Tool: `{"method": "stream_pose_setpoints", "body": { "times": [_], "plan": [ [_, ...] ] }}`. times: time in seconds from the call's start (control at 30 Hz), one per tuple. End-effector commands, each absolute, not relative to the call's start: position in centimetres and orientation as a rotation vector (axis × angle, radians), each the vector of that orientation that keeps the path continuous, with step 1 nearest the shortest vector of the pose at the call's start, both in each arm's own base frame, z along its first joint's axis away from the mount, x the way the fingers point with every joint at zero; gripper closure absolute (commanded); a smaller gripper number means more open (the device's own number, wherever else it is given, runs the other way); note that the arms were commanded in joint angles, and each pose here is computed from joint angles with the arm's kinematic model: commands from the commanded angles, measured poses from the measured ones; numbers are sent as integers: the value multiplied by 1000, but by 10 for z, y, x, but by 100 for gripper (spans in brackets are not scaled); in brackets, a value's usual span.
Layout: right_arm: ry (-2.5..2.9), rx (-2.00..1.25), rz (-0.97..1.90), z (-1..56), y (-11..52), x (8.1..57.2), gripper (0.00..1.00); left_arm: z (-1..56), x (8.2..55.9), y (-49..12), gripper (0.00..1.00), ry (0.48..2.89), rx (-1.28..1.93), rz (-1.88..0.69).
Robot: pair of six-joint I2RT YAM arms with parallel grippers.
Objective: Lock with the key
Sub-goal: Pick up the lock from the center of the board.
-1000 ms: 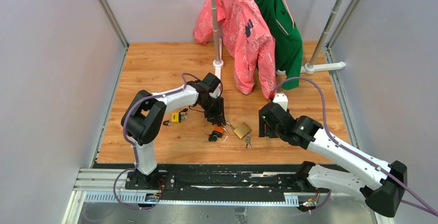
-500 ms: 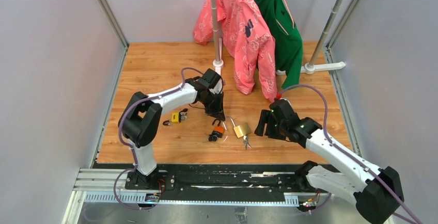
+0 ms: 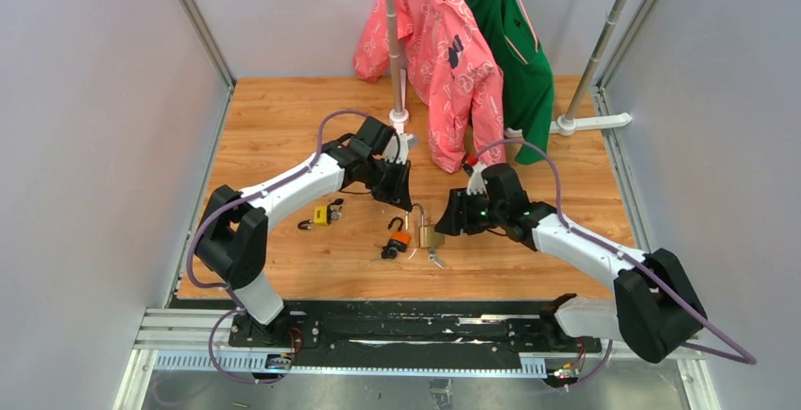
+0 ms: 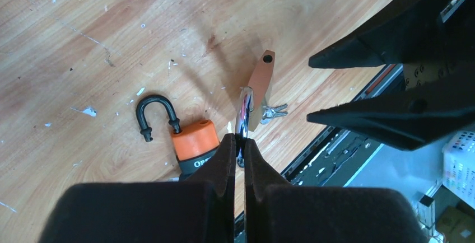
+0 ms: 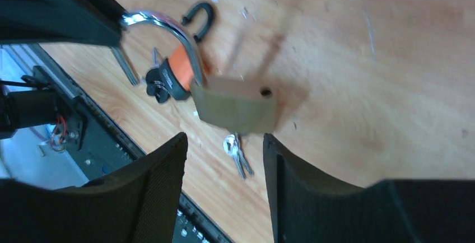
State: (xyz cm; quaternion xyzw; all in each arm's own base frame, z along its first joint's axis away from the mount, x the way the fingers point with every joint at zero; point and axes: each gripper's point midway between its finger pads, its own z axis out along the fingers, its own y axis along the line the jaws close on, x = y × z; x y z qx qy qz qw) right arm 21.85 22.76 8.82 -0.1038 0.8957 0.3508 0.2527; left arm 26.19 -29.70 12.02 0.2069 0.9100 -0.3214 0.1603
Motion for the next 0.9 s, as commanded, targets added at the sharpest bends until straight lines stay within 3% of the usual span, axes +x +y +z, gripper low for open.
{"method": "stream_pose_setpoints", "body": {
  "times": [0.0, 0.17, 0.6, 0.63, 0.77, 0.87],
  "plan": [
    [2161, -534, 789, 121, 255, 260, 47, 120, 256, -299, 100, 2599, 664, -959],
    [2193, -556, 761, 110, 274, 282, 50, 122, 259, -301, 100, 2600, 649, -961],
    [2227, -519, 769, 82, 294, 275, 51, 127, 265, -305, 100, 2591, 633, -962],
    [2221, -507, 768, 82, 294, 275, 53, 127, 265, -305, 100, 2591, 633, -963],
    [2199, -513, 792, 85, 297, 274, 86, 128, 263, -304, 100, 2591, 631, -962],
    [2188, -557, 812, 92, 302, 271, 95, 132, 260, -302, 100, 2582, 654, -971]
  ]
}}
